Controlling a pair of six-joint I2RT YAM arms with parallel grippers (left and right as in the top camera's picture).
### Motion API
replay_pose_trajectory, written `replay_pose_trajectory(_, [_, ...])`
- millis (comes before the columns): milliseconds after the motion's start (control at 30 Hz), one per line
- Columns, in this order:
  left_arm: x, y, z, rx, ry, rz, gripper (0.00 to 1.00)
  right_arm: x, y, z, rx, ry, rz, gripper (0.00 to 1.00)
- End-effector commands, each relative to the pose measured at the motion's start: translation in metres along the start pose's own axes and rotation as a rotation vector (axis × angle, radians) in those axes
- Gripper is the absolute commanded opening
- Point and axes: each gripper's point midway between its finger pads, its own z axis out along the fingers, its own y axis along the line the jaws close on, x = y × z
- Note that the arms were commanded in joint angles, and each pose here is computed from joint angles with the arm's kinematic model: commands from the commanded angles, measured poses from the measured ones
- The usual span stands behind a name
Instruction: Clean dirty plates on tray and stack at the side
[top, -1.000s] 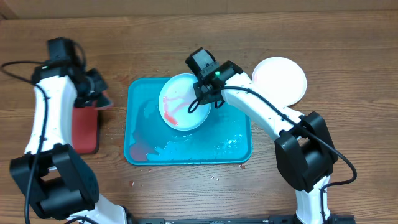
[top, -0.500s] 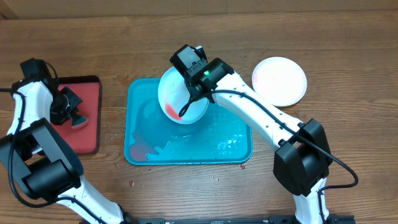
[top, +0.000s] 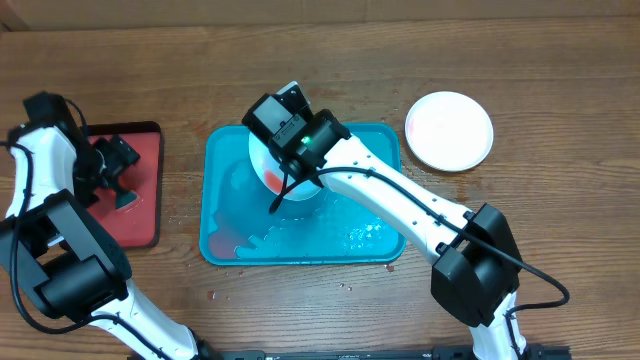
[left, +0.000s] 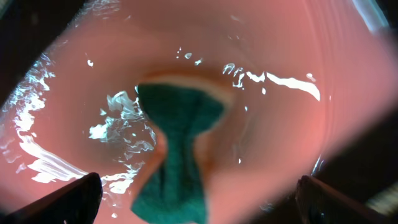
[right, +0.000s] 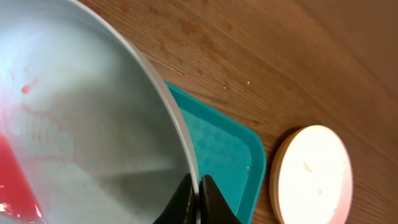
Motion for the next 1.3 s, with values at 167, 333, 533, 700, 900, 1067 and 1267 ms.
replay_pose_trajectory(167, [-0.036,-0.038,-0.067,0.177,-0.069,0.013,1.0,-0.022,-0.027,-0.026,0.248,-0.105,-0.083,0.04])
replay_pose_trajectory(333, [-0.036,-0.04,-0.068,0.186,-0.069,0.015,1.0,-0.038,-0.04,-0.053,0.463,-0.166,-0.24,0.04])
replay_pose_trajectory(533, [-0.036,-0.04,-0.068,0.186,-0.069,0.015,1.0,-0.046,-0.031,-0.068,0.522,-0.167,-0.451,0.04])
replay_pose_trajectory(700, [-0.036,-0.04,-0.068,0.186,-0.069,0.015,1.0,-0.052,-0.032,-0.084,0.614,-0.184,-0.483,0.04])
replay_pose_trajectory(900, [-0.036,-0.04,-0.068,0.185,-0.07,0.015,1.0,-0.052,-0.029,-0.088,0.621,-0.196,-0.478,0.04])
replay_pose_trajectory(1067, [-0.036,-0.04,-0.068,0.185,-0.07,0.015,1.0,-0.033,0.021,-0.054,0.233,-0.167,-0.525,0.04])
replay_pose_trajectory(1267, [-0.035,-0.039,-0.068,0.182,-0.063,0.014,1.0,-0.048,-0.022,-0.063,0.24,-0.201,-0.24,0.04])
